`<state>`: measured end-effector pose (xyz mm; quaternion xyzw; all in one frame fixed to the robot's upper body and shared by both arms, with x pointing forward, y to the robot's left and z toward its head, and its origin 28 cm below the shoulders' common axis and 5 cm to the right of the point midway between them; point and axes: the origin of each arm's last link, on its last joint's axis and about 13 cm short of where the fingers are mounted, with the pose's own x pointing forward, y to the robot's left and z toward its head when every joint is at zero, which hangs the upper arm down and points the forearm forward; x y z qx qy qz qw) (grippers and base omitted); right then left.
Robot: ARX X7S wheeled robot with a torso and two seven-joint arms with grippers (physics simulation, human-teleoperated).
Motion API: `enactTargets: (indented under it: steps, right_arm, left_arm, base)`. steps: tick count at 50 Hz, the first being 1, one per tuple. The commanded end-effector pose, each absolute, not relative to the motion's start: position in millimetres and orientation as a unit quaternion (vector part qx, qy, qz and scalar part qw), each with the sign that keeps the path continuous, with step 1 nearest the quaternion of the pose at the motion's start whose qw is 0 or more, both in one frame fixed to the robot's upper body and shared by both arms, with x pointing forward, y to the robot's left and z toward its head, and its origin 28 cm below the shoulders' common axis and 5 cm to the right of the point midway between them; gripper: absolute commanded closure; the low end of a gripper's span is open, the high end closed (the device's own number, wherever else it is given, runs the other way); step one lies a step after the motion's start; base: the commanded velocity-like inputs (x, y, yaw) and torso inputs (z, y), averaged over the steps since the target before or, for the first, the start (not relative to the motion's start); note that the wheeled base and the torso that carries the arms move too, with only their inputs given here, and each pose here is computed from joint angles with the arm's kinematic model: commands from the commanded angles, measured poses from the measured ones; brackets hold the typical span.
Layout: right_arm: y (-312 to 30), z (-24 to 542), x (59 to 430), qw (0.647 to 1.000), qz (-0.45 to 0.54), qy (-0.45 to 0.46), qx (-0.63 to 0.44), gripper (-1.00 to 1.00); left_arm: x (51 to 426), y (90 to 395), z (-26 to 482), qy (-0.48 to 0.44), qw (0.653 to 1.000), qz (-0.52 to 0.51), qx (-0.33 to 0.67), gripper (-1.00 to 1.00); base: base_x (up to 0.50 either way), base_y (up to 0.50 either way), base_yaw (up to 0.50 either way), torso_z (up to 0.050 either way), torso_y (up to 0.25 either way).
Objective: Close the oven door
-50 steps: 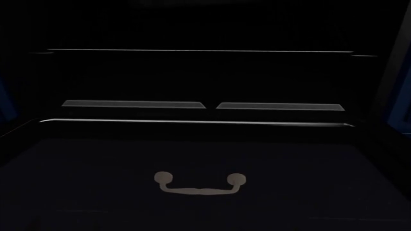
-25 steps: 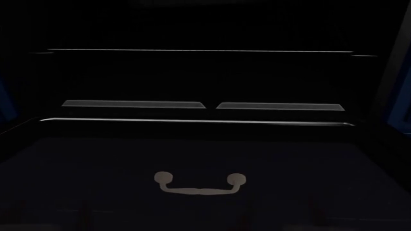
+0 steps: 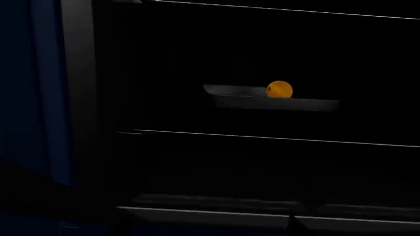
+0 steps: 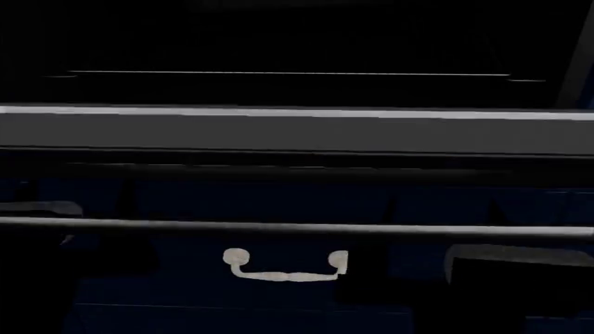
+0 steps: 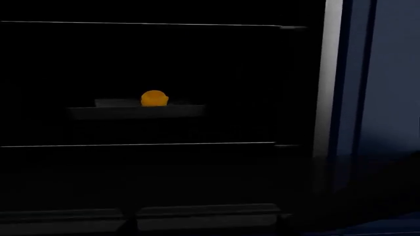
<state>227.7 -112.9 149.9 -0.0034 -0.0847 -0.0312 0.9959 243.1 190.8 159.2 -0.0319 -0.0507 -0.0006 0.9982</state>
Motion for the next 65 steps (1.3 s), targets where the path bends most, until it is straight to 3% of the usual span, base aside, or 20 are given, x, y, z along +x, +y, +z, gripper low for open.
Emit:
enactTargets:
  steps: [1,21,33,35,44,51,53,59,65]
  right_arm:
    - [-110.8,196.9,239.8,0.992,-0.025,-0.124,-0.017,-1.0]
    - [-107.0,287.5,306.6,0.982,0.006,-0.168,-0.083,-1.0]
    - [-104.3,348.3,366.8,0.979,0.015,-0.175,-0.106,-1.0]
    - [-103.4,354.5,377.3,0.971,0.003,-0.187,-0.148,-1.0]
    - [-106.0,385.9,427.1,0.978,0.001,-0.172,-0.122,-1.0]
    - [-111.1,385.2,426.7,0.988,-0.002,-0.121,-0.097,-1.0]
    - [-110.8,381.6,427.8,0.979,-0.005,-0.115,-0.17,-1.0]
    - [-110.1,382.1,425.1,0.993,-0.017,-0.079,-0.086,-1.0]
    - [-108.3,380.7,424.6,0.993,-0.026,-0.065,-0.095,-1.0]
  left_arm:
    - [259.3,183.3,203.6,-0.076,0.997,-0.013,-0.025,-1.0]
    - [306.4,184.9,279.5,-0.147,0.989,0.011,-0.02,-1.0]
    - [377.1,178.3,323.4,-0.14,0.989,-0.022,0.043,-1.0]
    - [388.7,176.7,329.2,-0.138,0.989,-0.021,0.045,-1.0]
    - [428.8,174.2,364.8,-0.129,0.991,-0.024,0.033,-1.0]
    - [427.9,172.1,378.0,-0.146,0.984,-0.067,0.073,-1.0]
    - [427.1,170.7,379.7,-0.144,0.985,-0.067,0.068,-1.0]
    - [425.4,166.9,368.3,-0.067,0.995,-0.056,0.055,-1.0]
    - [423.7,166.8,367.6,-0.045,0.995,-0.034,0.078,-1.0]
  base:
    - [0.0,0.0,0.0,0.0,0.0]
    - [0.0,0.0,0.0,0.0,0.0]
    - [0.0,0.0,0.0,0.0,0.0]
    - [0.0,0.0,0.0,0.0,0.0]
    - [0.0,0.0,0.0,0.0,0.0]
    - [0.0,0.0,0.0,0.0,0.0]
    - [0.0,0.0,0.0,0.0,0.0]
    - [0.0,0.0,0.0,0.0,0.0]
    - [0.0,0.0,0.0,0.0,0.0]
